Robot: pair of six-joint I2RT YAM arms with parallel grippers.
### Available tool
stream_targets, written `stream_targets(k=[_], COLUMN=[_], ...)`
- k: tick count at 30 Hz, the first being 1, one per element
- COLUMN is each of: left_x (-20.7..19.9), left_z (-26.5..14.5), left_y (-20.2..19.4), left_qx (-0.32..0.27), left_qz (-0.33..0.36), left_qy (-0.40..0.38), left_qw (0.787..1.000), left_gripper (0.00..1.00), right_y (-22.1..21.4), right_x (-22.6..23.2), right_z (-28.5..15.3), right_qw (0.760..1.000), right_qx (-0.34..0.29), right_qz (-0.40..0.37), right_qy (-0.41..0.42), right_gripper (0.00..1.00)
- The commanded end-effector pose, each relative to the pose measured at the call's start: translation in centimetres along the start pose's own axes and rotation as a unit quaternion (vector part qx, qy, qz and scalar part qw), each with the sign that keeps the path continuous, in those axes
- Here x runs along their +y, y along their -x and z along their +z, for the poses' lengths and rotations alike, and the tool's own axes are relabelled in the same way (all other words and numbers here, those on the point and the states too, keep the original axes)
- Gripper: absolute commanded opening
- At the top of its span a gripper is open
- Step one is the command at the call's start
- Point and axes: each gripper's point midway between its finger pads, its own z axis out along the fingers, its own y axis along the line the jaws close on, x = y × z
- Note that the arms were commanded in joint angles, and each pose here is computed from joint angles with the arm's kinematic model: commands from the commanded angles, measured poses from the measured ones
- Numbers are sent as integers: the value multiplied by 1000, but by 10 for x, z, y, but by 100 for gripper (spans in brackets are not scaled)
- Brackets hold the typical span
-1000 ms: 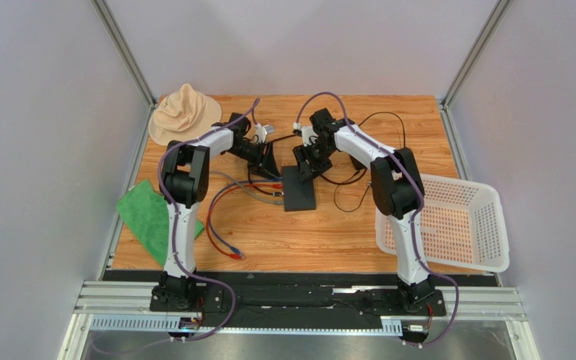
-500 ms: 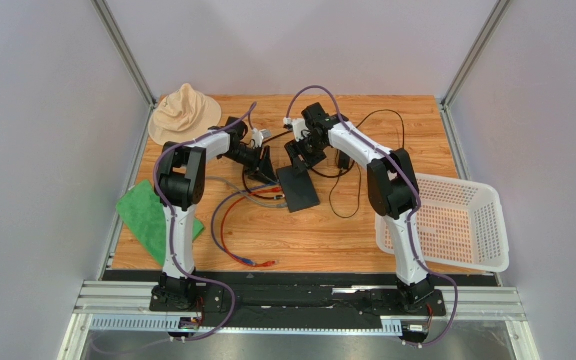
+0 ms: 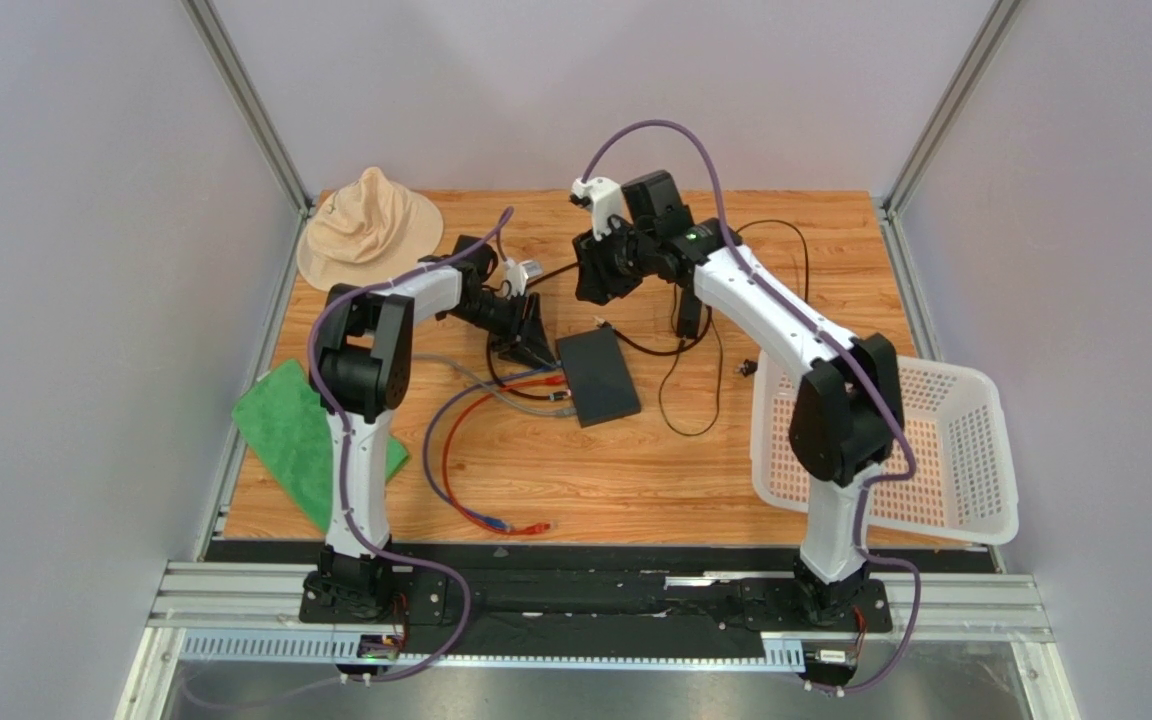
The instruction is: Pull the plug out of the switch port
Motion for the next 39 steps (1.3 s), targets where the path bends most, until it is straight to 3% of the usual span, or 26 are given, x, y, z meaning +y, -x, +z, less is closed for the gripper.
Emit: stream_targets(k=[1,6,9,10,24,35,39], left_x=[-3,-7,-7,-6,-11,-14,-13], left_z=[14,21,21,22,25,32,34], left_y=[-1,-8,-7,-8,-6,-8,-8], left_qx=[12,26,26,28,29,47,50], left_qz=[20,26,22,17,-4,21,33], left_qy=[22,22,23,26,6,42,69], left_qw=[999,999,999,999,1000,998,996], left_gripper=[45,45,45,45,44,42,47], right_y=[-54,-58,-70,-77,-172,-179,-180], right_x=[-35,-28,-26,-24,-29,-23,-22], right_z=[48,58,63,64,60,66,67], right_qw=[994,995,994,993,972,970,970], right_qx=[87,78,93,102,210,218,218], right_qz=[38,47,56,62,87,99,100], right_qy=[-50,-26,-18,-14,-54,-46,-45], right_gripper=[36,23,2,0,0,0,0])
